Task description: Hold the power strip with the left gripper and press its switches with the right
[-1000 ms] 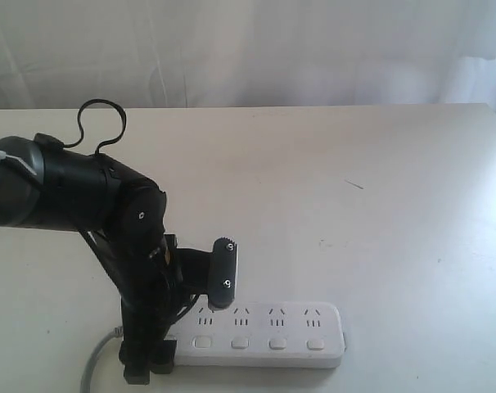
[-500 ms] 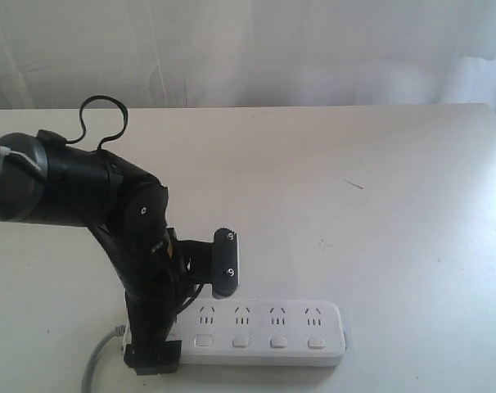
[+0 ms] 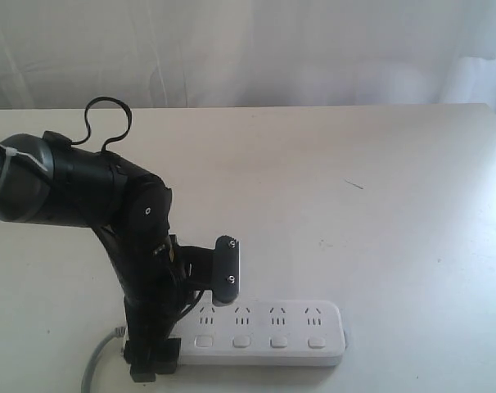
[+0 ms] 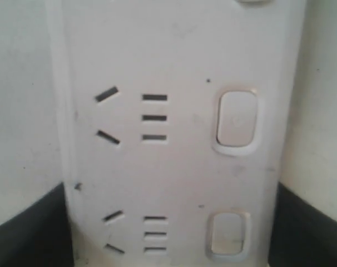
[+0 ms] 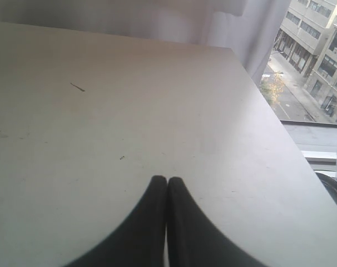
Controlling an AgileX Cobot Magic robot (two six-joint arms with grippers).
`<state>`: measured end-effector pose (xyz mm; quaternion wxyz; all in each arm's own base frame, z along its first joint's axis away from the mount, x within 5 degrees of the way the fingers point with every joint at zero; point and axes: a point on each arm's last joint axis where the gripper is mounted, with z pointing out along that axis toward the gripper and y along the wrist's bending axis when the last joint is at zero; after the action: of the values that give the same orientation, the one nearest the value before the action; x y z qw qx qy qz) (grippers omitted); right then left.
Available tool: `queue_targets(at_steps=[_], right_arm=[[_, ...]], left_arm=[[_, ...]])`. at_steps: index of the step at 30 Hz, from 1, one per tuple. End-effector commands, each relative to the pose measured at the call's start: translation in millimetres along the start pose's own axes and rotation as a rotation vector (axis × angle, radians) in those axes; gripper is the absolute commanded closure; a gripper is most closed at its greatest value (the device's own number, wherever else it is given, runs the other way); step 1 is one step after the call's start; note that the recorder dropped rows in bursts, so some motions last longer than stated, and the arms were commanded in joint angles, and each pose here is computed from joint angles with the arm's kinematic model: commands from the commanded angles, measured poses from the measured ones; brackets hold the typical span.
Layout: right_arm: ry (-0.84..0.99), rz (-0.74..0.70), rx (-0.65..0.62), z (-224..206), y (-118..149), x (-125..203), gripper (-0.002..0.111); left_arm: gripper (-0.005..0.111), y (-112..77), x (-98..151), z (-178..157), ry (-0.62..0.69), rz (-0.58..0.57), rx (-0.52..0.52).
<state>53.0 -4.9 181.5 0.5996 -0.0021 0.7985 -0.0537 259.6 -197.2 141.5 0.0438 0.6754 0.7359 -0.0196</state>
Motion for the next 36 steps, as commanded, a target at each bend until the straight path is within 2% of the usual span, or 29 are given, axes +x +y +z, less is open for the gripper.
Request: queue_targets(at_steps=[1, 13, 16, 20, 32, 36], right_arm=[[-0.013, 0.001, 0.002, 0.0, 0.0, 0.2, 0.108], [-0.013, 0.001, 0.002, 0.0, 0.0, 0.2, 0.108], [-0.011, -0.073, 0.025, 0.0, -2.1, 0.2, 0.108], [-0.014, -0.078, 0.026, 0.0, -2.2, 0.0, 0.108], [-0.311, -0.455, 0.117, -4.8, -3.7, -27.9, 0.108], [-0.399, -0.486, 0.108, -7.4, -0.6, -34.9, 0.108]], left_arm=[[0.105, -3.3, 3.8, 22.5, 0.028, -0.016, 0.019], [0.107, -1.1, 1.4, 22.6, 0.001, -0.026, -0.005], [0.107, -1.3, 1.5, 22.6, 0.003, -0.028, -0.003], [0.107, -2.7, 2.6, 22.6, 0.015, -0.031, 0.012], [0.107, -3.6, 3.4, 22.5, 0.024, -0.031, 0.022], [0.107, -3.3, 3.5, 22.5, 0.025, -0.022, 0.019]])
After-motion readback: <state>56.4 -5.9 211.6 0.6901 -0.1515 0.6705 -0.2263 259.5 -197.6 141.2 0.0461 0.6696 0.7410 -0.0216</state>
